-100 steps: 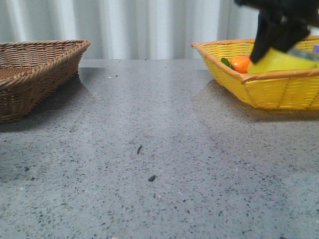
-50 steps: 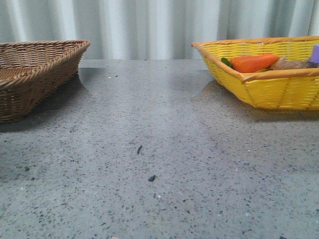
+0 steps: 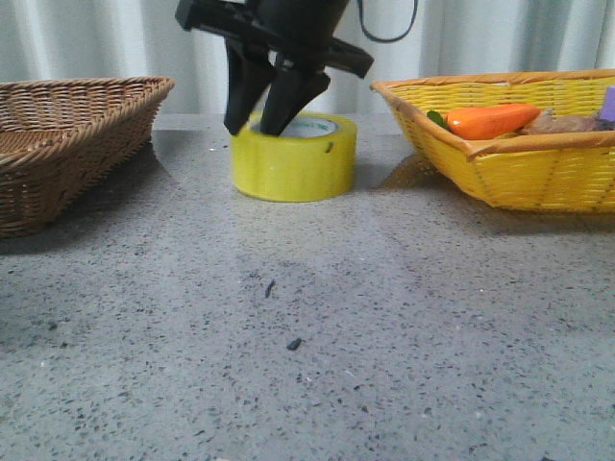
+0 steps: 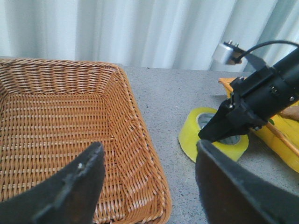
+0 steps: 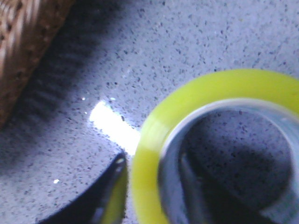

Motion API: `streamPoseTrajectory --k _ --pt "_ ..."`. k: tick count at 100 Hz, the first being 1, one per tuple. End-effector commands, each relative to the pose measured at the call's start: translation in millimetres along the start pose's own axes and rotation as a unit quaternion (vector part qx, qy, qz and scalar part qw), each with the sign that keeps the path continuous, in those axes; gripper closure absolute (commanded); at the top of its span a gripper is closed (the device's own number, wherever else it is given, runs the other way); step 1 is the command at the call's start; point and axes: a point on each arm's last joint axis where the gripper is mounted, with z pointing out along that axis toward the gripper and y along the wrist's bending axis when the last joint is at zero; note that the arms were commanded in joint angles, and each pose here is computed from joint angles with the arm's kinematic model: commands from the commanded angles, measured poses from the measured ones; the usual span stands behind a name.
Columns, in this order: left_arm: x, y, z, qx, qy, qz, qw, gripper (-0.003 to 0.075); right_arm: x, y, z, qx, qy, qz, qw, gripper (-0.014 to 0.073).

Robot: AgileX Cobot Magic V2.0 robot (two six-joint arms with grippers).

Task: Transfer tape with both arms
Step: 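Carry the tape roll to the table center and release it, then grasp the tape roll on the table with the left gripper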

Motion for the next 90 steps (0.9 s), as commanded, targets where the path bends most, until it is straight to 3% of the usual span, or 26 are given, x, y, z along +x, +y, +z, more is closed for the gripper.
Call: streamPoseTrajectory --k 1,13,31,52,71,90 --pt "-14.1 -4.1 -1.4 0.012 -0.044 -0.009 0.999 0.0324 -15.7 21.8 -65.0 -0.01 -0.087 -0.017 0.996 0.0192" --pt "-16.8 -4.2 0.3 0.011 -0.051 -0.003 0.999 0.0325 -11.1 41.6 -124.9 -0.014 -0.131 -0.038 0.991 0.028" --pt "-29.3 -15.7 27.4 0.031 -0.011 0.05 0.998 0.0336 21.6 75.5 -227.9 -0.017 -0.199 -0.085 0.976 0.0666" --pt "-44.3 -50.7 86.9 0.086 0.065 0.082 0.991 0.0336 91.6 96.4 -299.6 -0.004 -0.258 -0.12 0.959 0.0643" --pt "-48.7 -73.2 147.2 0.101 0.144 0.103 0.979 0.0336 156.4 96.0 -323.4 0.034 -0.321 -0.126 0.938 0.0643" --pt "-44.1 -85.2 201.0 0.104 0.258 0.117 0.953 0.0335 222.7 94.0 -337.5 0.056 -0.428 -0.126 0.893 0.0643"
